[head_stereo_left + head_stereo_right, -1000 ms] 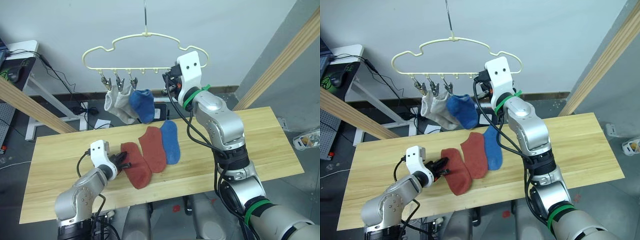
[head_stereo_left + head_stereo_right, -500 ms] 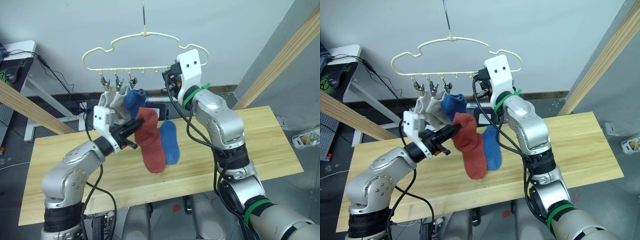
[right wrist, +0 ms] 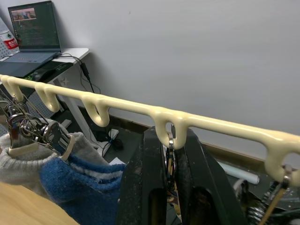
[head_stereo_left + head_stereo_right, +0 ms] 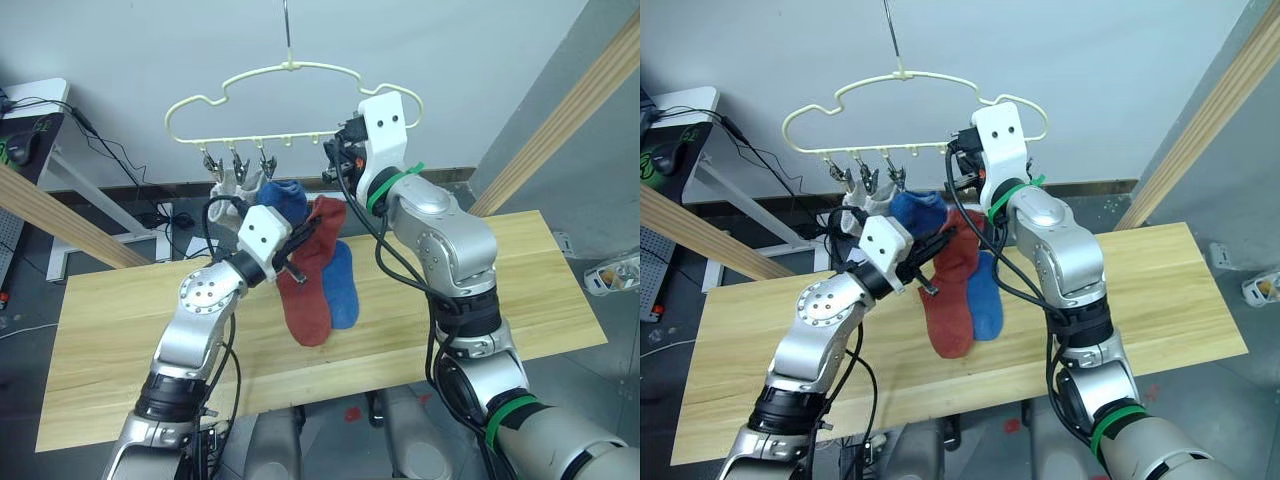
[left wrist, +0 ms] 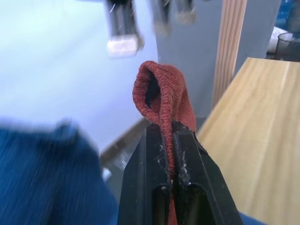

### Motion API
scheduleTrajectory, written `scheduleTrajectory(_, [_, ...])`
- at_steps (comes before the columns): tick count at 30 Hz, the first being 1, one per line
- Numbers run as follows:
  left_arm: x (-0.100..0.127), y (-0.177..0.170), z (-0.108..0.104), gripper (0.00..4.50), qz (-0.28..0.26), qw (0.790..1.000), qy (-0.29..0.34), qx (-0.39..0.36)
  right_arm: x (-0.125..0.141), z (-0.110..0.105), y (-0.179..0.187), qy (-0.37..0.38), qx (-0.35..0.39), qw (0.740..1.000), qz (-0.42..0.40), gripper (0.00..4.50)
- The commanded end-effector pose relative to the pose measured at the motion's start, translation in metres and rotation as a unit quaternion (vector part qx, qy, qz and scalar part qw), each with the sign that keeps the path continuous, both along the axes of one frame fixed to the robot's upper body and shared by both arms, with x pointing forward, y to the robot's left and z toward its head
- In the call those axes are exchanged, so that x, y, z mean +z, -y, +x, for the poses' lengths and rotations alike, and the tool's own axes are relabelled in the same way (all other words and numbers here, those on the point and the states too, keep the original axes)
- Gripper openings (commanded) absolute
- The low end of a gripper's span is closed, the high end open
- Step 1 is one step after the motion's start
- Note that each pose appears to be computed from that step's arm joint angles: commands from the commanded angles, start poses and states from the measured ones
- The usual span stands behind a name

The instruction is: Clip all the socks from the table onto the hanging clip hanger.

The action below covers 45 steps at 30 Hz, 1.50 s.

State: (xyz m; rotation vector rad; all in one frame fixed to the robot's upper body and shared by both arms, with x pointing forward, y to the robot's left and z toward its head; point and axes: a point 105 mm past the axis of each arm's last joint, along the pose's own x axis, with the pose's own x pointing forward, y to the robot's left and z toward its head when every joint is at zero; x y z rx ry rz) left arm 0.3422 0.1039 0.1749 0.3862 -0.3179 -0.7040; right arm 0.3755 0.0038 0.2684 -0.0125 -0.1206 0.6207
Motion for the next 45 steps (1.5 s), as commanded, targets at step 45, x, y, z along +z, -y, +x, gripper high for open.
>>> scheduleTrajectory(45, [0.037, 0.009, 0.025, 0.02, 0.084, 0.978, 0.177, 0.070, 0.013, -0.011, -0.005, 0.059, 0.011, 0.997, -0.039, 0.00])
